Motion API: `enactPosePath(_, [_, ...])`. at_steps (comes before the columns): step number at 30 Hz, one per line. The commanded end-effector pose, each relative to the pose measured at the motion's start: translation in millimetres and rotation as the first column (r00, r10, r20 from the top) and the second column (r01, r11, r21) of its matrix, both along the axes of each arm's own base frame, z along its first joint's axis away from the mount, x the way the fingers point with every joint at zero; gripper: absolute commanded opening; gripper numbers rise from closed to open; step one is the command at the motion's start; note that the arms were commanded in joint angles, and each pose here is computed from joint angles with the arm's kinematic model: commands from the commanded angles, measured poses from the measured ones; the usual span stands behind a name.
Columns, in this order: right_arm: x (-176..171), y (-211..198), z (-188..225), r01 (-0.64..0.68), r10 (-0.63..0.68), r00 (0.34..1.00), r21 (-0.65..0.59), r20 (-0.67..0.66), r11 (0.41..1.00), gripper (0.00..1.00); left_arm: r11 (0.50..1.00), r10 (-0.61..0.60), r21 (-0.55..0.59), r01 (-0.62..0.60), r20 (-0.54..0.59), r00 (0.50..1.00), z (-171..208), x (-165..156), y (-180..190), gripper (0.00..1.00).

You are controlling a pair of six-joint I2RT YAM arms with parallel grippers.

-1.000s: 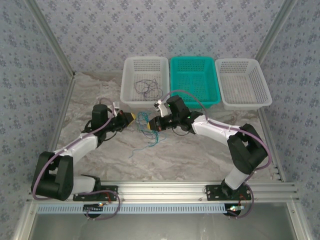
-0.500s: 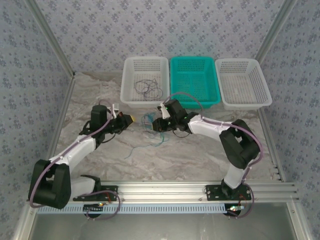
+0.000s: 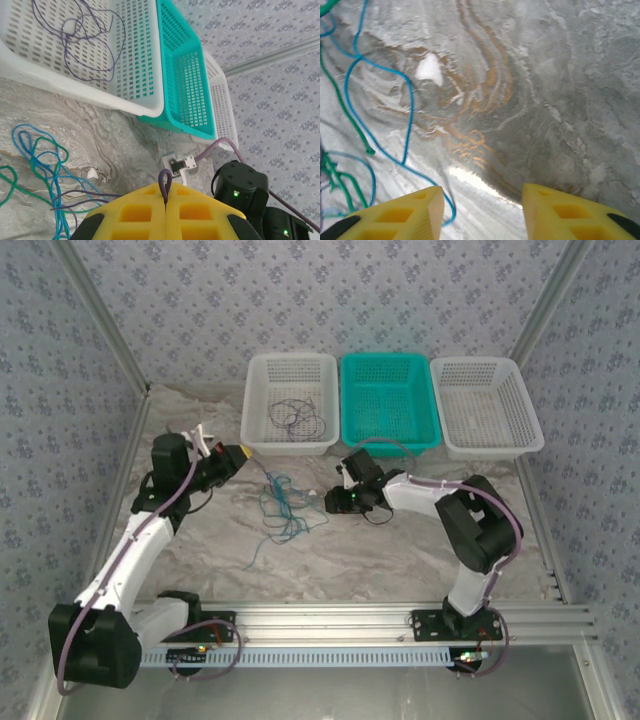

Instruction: Untangle the cables

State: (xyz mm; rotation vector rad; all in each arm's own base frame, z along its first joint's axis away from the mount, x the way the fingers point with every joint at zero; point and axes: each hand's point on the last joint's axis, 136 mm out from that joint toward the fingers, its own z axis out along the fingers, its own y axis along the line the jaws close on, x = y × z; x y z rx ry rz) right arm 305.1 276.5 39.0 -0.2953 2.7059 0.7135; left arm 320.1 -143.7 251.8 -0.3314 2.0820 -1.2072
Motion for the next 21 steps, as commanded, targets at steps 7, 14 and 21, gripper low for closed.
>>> enactPosePath(7, [-14,85,91,-0.281,0.231,0.923,0.13,0.306,0.951,0.71,0.999,-0.037,0.018,0.035,0.125,0.991,59,-3,-3,0.0])
enactPosePath(14, [20,139,76,-0.28,0.212,0.926,0.19,0.313,0.941,0.71,0.999,-0.031,0.037,0.026,0.151,0.988,77,-14,1,0.0])
enactPosePath(21, [29,144,23,-0.254,0.238,0.921,0.011,0.31,0.967,0.65,0.988,0.042,0.135,-0.08,0.259,0.965,134,-27,22,0.0])
